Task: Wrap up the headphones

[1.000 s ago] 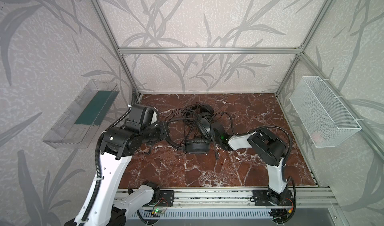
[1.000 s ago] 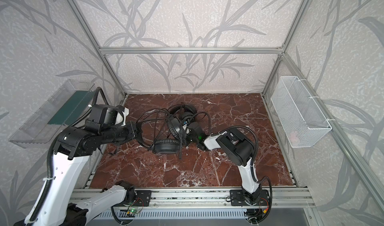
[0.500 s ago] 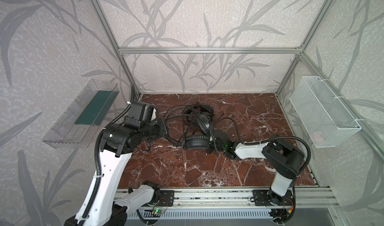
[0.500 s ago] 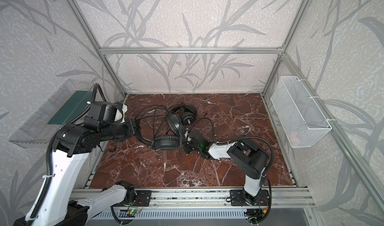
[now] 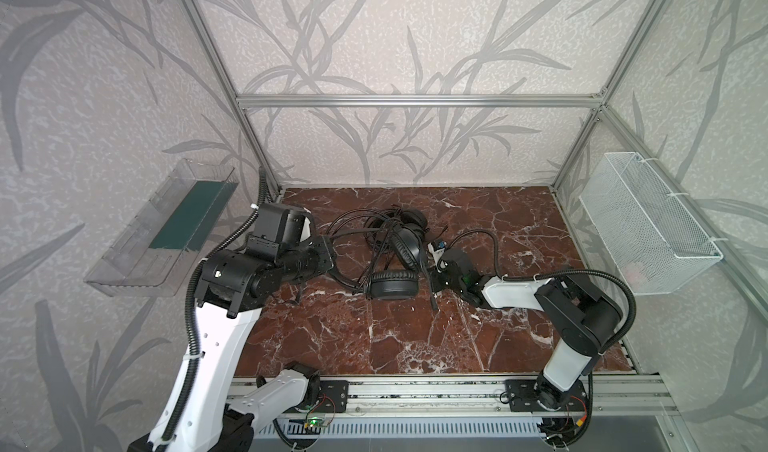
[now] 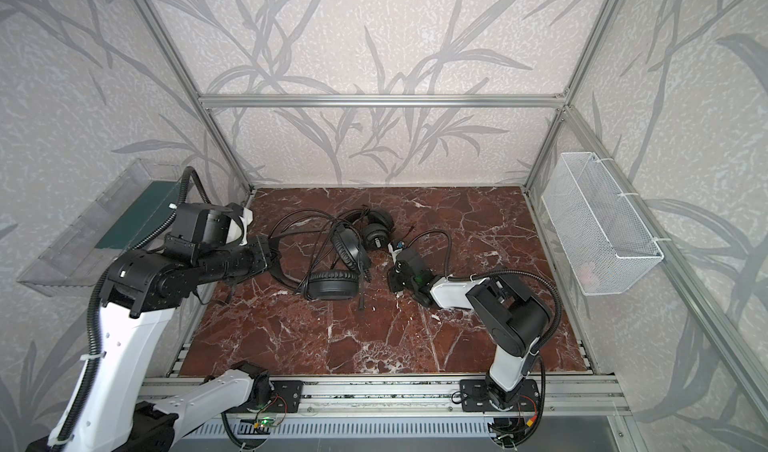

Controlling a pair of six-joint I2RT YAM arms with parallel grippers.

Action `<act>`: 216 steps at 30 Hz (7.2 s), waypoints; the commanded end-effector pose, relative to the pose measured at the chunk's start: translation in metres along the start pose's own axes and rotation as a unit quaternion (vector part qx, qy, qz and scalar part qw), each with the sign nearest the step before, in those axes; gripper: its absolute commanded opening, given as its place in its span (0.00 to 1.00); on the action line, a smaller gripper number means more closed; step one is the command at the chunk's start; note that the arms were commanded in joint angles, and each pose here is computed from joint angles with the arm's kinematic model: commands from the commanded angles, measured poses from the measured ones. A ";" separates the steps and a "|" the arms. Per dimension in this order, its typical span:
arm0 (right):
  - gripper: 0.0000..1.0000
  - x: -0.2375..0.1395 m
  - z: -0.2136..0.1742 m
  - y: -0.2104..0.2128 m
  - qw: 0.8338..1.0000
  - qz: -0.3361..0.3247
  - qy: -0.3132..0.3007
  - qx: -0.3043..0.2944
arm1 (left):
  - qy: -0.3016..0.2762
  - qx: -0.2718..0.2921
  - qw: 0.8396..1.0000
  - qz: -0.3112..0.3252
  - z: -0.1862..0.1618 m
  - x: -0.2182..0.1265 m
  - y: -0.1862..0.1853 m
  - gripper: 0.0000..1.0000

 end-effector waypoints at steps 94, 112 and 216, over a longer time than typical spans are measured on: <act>0.00 -0.181 0.060 0.279 0.708 0.090 -0.175 -0.678 | 0.096 -0.121 0.979 0.132 -0.043 0.164 0.102 0.00; 0.00 -0.171 0.072 0.265 0.714 0.098 -0.184 -0.669 | 0.130 -0.040 0.984 0.119 -0.062 0.156 0.098 0.00; 0.49 -0.168 0.061 0.195 0.855 0.207 -0.034 -0.474 | 0.133 0.029 0.991 -0.002 -0.065 0.118 0.062 0.00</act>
Point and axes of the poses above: each gripper's point midway between its finger pads, its own x axis out along the fingers, its own y axis along the line the jaws close on, z = x × y, the point moved 8 cm from there along -x, back along the fingers
